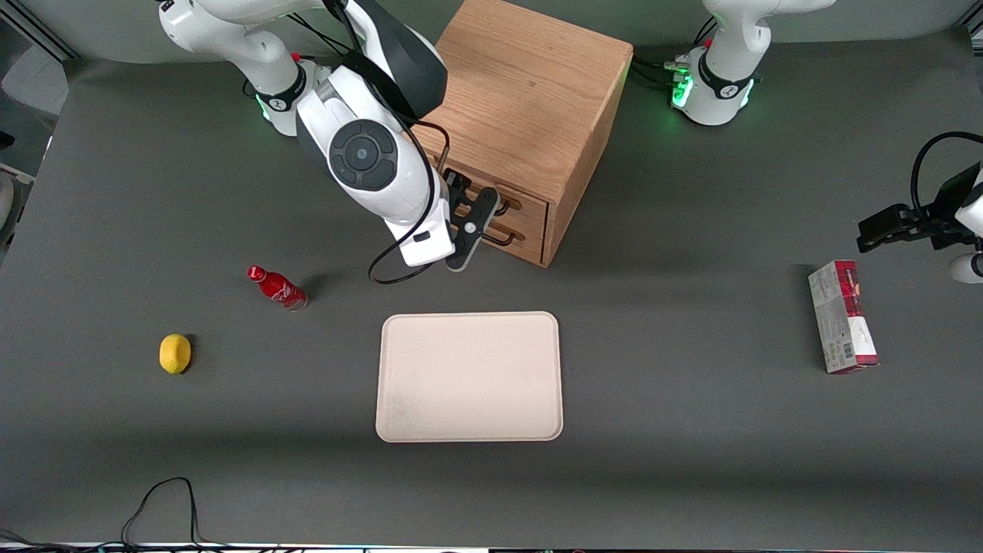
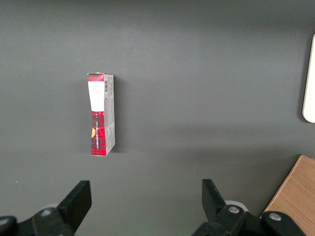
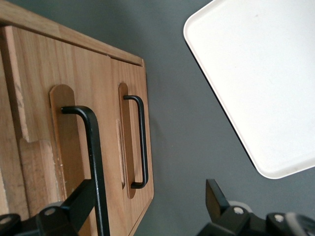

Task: Open upper drawer
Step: 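Hook the right gripper onto the upper drawer's black bar handle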

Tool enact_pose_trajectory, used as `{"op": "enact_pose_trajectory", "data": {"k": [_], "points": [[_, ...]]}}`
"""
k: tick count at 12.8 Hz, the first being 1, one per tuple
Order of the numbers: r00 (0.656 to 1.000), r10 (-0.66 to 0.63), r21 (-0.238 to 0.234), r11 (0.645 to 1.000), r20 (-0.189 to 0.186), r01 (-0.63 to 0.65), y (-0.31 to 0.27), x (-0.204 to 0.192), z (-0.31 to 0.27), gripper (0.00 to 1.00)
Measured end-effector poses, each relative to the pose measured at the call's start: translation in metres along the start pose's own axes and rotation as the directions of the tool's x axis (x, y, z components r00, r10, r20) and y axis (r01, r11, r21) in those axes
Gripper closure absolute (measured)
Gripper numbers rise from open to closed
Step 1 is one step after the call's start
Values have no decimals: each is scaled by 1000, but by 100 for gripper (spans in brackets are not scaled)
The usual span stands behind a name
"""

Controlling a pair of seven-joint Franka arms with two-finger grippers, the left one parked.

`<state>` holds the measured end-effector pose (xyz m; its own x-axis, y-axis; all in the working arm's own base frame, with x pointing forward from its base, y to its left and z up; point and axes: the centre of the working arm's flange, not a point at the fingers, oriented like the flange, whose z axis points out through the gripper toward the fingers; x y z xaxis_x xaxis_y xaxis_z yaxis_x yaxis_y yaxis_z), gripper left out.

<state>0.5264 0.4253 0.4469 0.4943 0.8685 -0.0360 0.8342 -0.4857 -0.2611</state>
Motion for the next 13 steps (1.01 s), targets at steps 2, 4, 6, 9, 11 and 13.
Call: {"op": "enact_pose_trajectory", "data": {"k": [2,4,6,9,11,13], "points": [[1000,-17,9,1000,15,17,-1,2,10,0],[999,-40,18,999,33,39,-1,5,22,0],[997,-59,24,998,45,58,-5,8,31,0],[996,-65,28,998,54,63,-7,9,35,0],[996,-66,31,997,58,64,-8,10,37,0],[996,-69,39,997,62,66,-8,10,42,0]]}}
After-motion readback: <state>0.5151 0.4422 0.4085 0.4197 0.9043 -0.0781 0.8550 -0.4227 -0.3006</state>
